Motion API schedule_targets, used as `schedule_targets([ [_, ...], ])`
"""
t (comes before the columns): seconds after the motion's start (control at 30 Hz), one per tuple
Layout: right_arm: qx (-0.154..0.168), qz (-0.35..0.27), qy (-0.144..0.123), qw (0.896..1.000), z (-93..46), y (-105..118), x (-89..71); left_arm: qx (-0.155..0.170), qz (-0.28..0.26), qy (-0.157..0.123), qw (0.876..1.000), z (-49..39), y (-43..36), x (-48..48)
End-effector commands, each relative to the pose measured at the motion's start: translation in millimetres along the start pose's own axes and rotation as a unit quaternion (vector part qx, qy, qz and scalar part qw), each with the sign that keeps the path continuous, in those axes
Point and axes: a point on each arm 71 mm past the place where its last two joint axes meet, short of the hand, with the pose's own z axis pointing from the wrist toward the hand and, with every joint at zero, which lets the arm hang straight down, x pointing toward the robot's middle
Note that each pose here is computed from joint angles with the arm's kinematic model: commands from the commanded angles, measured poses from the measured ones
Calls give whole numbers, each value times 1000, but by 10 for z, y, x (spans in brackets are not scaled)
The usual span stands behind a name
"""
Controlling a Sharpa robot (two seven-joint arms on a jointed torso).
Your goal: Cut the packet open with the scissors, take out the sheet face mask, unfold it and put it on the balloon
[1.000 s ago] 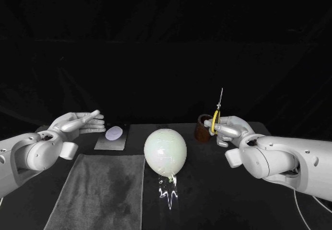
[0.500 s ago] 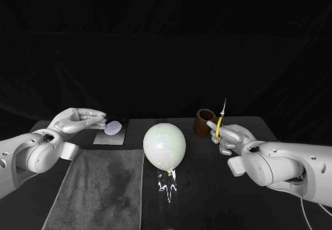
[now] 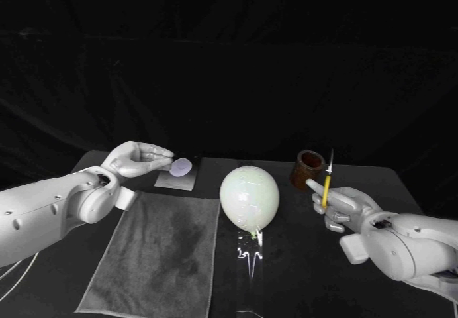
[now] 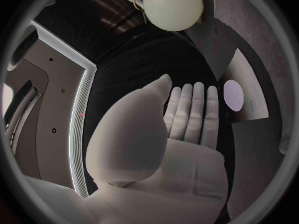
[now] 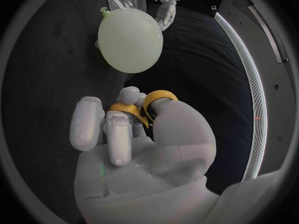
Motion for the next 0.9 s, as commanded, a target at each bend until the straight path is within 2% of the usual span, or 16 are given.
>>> schedule_targets([
  [0.03,-31,-17,40,999,-13,31,66,40,94,-1,995,-7,-1,35],
  [0.23,-63,-21,67,996,-36,62,115,57,180,-6,982,-20,91,39],
  [0.43,-73,-22,78,994,-40,70,139,62,250,-4,966,25,147,36],
  [0.6,-77,-23,83,993,-37,74,162,54,298,7,953,106,189,84],
  [0.9,-78,-24,90,993,-35,77,189,24,341,36,939,266,265,188],
])
